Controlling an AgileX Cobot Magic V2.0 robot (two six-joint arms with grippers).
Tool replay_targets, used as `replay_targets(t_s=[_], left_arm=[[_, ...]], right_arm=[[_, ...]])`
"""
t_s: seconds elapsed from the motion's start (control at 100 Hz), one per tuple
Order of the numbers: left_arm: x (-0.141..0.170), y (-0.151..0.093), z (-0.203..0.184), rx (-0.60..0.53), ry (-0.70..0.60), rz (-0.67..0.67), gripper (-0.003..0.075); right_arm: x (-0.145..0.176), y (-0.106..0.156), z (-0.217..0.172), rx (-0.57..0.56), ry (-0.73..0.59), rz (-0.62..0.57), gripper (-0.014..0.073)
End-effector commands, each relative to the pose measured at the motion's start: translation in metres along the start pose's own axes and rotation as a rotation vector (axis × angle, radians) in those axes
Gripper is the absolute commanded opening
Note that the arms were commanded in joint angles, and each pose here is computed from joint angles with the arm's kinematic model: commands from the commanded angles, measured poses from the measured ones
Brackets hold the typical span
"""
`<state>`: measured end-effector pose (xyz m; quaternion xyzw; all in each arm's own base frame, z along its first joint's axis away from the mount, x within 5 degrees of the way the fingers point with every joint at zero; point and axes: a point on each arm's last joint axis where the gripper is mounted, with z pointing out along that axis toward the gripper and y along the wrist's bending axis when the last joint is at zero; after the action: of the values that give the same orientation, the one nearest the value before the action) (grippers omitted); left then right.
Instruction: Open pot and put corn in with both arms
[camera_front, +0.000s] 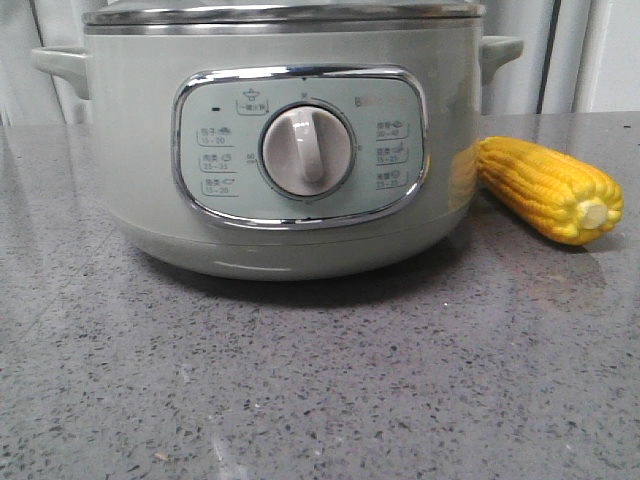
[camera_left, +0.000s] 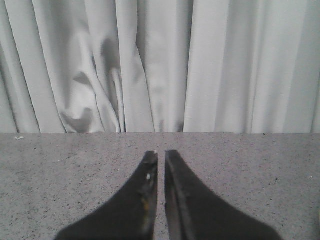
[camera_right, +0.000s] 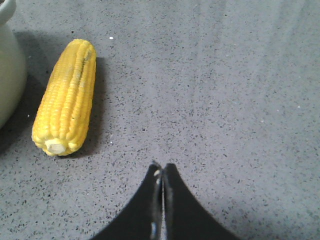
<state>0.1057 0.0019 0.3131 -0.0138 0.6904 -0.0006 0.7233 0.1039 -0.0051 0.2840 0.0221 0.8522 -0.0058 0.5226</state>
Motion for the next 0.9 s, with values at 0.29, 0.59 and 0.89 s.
replay_targets(t_s=[0.29, 0.59, 0.89], left_arm=[[-0.022, 0.0, 0.001, -0.007, -0.144, -0.003, -0.002], [-0.022, 0.0, 0.002, -0.008, -0.141, -0.003, 0.0355], [-0.049, -0.013, 0.024, 0.089, -0.141, -0.014, 0.0419]], right_arm=[[-0.019, -0.001, -0.004, 0.012, -0.112, 0.0, -0.0064], [-0.02, -0.001, -0.004, 0.011, -0.122, 0.005, -0.0064], [-0.017, -0.001, 0.003, 0.004, -0.07, 0.012, -0.0064]])
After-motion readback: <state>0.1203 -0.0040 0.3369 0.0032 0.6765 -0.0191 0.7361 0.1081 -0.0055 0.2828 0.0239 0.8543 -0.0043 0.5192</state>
